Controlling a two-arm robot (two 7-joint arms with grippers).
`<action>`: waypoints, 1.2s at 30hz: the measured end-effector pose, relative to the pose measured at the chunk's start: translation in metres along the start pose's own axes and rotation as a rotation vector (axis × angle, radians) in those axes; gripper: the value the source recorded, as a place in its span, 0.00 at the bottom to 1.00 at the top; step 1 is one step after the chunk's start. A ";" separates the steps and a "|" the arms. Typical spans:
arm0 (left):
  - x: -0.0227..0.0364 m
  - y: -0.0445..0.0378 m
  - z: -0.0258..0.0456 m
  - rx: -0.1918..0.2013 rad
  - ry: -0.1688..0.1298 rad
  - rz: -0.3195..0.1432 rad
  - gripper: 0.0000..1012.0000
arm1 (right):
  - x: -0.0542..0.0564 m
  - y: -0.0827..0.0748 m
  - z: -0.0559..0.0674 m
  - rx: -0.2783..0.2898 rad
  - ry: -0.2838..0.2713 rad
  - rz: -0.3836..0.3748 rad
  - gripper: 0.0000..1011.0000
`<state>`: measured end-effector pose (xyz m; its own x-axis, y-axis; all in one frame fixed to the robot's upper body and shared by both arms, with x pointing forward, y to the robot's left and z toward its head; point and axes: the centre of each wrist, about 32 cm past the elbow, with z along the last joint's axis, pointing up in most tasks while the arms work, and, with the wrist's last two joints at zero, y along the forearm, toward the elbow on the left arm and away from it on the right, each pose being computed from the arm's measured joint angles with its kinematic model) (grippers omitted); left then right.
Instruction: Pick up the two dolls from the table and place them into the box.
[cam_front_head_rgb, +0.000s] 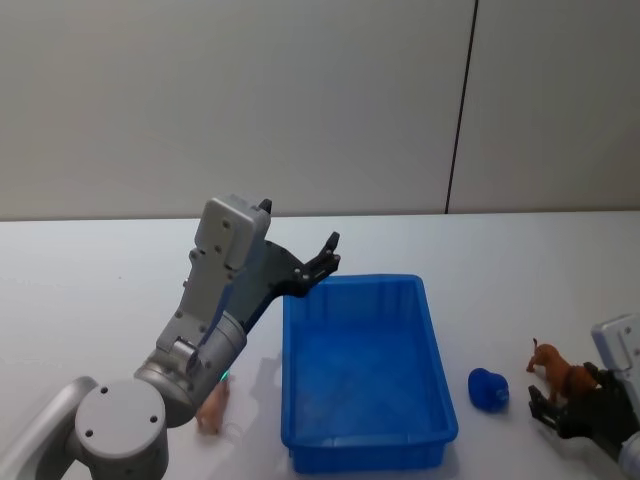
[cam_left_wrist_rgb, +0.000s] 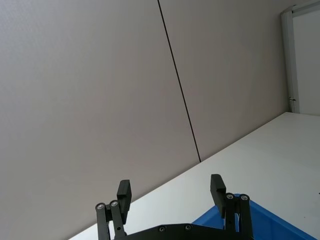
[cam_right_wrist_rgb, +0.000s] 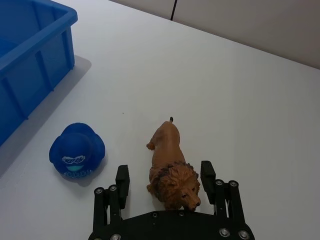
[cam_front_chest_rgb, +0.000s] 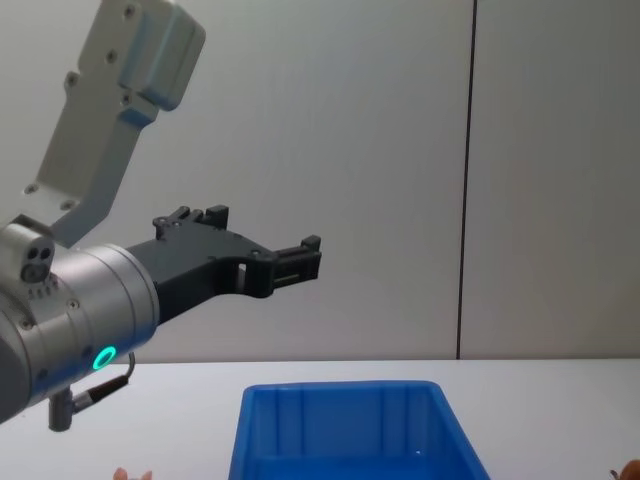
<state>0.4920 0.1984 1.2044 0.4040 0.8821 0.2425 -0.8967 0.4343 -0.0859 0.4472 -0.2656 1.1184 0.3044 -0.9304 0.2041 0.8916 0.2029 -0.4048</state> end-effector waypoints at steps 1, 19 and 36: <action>0.0000 0.0000 0.0000 0.000 0.000 0.000 0.99 | 0.000 0.001 0.000 0.000 0.000 0.000 0.88; 0.0000 0.0000 0.0000 0.000 0.000 0.000 0.99 | -0.002 0.005 0.000 -0.001 -0.005 0.000 0.44; 0.0000 0.0000 0.0000 0.000 0.000 0.000 0.99 | -0.001 0.001 0.011 0.090 -0.017 -0.029 0.44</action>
<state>0.4920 0.1984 1.2044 0.4040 0.8821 0.2424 -0.8967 0.4343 -0.0859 0.4518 -0.2613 1.1274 0.2830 -0.9312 0.2297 0.9265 0.2035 -0.3166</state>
